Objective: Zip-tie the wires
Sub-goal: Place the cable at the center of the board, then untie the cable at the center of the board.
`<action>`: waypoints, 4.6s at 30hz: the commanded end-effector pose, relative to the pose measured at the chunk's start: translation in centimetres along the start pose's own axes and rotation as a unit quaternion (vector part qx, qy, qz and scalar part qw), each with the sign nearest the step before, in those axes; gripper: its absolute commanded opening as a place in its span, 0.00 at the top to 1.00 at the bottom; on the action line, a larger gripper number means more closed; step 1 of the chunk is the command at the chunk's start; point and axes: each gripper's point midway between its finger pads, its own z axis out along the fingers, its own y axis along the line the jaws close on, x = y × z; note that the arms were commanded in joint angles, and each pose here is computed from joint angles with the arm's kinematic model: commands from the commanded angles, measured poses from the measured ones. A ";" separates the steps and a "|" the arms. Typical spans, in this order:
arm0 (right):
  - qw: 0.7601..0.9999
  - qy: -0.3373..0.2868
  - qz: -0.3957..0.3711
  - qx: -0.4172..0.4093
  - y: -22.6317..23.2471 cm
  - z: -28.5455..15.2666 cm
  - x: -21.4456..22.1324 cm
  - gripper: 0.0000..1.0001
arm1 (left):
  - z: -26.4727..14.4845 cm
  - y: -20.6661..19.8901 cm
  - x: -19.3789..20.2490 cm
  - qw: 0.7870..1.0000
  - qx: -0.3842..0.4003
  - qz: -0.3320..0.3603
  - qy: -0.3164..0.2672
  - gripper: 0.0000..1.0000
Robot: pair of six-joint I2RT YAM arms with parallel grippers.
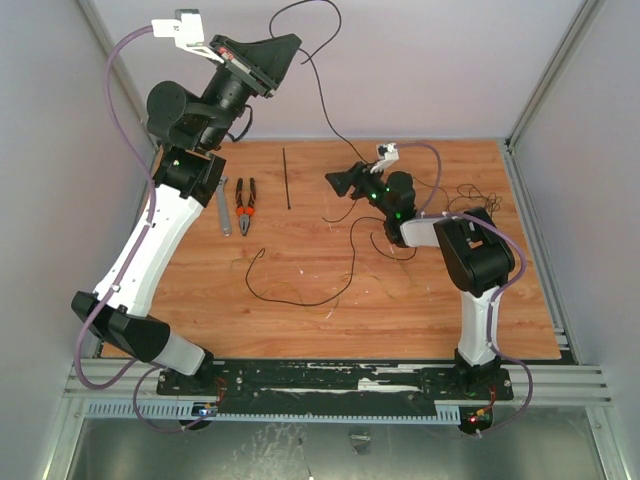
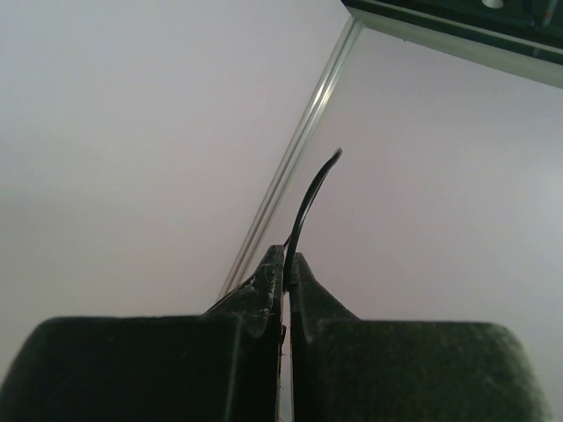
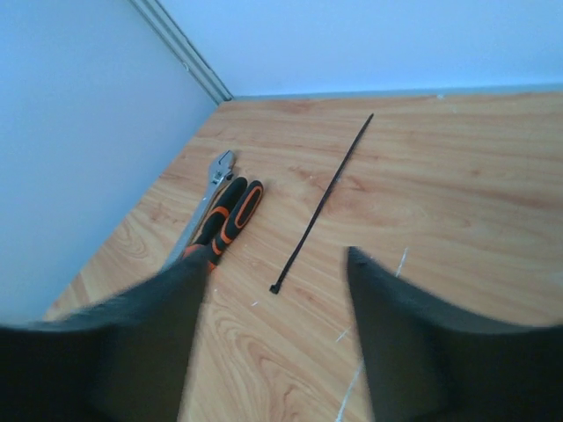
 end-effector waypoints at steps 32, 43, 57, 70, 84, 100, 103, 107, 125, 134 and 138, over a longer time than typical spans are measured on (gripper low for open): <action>0.861 0.391 -0.190 0.263 -1.0 -24.4 0.5 1.00 | -26.6 12.0 13.1 0.944 -0.320 -0.074 0.028 1.00; 0.809 0.483 -0.160 0.294 -2.2 -27.6 5.4 1.00 | -35.8 16.2 19.7 0.894 -0.423 -0.147 0.027 1.00; 0.737 0.565 -0.151 0.338 -5.0 -28.8 8.7 1.00 | -40.5 18.9 22.3 0.865 -0.482 -0.138 0.017 1.00; 0.665 0.612 -0.173 0.391 -8.3 -30.7 10.7 0.89 | -43.8 20.0 25.9 0.846 -0.508 -0.154 0.050 0.87; 0.663 0.592 -0.198 0.412 -8.2 -29.3 7.6 0.47 | -44.0 20.2 24.3 0.842 -0.524 -0.119 0.046 0.30; 0.767 0.472 -0.220 0.375 -4.9 -22.8 -0.3 0.23 | -35.7 16.3 17.0 0.890 -0.446 -0.003 0.092 0.17; 0.811 0.406 -0.196 0.373 -6.7 -20.1 -2.9 0.18 | -32.3 14.8 15.2 0.909 -0.408 -0.006 0.080 0.15; 0.812 0.355 -0.174 0.429 -11.8 -19.5 -5.6 0.16 | -28.0 13.5 12.3 0.926 -0.372 0.018 0.068 0.09; 0.830 0.383 -0.119 0.388 -20.0 -14.0 -1.9 0.24 | -21.4 12.9 12.4 0.954 -0.289 0.040 0.064 0.08; 0.827 0.389 -0.118 0.389 -22.0 -13.5 0.1 0.47 | -20.8 13.4 13.5 0.955 -0.284 0.037 0.076 0.07; 0.824 0.397 -0.116 0.387 -22.3 -13.6 1.0 0.58 | -20.9 13.5 13.9 0.955 -0.285 0.031 0.080 0.07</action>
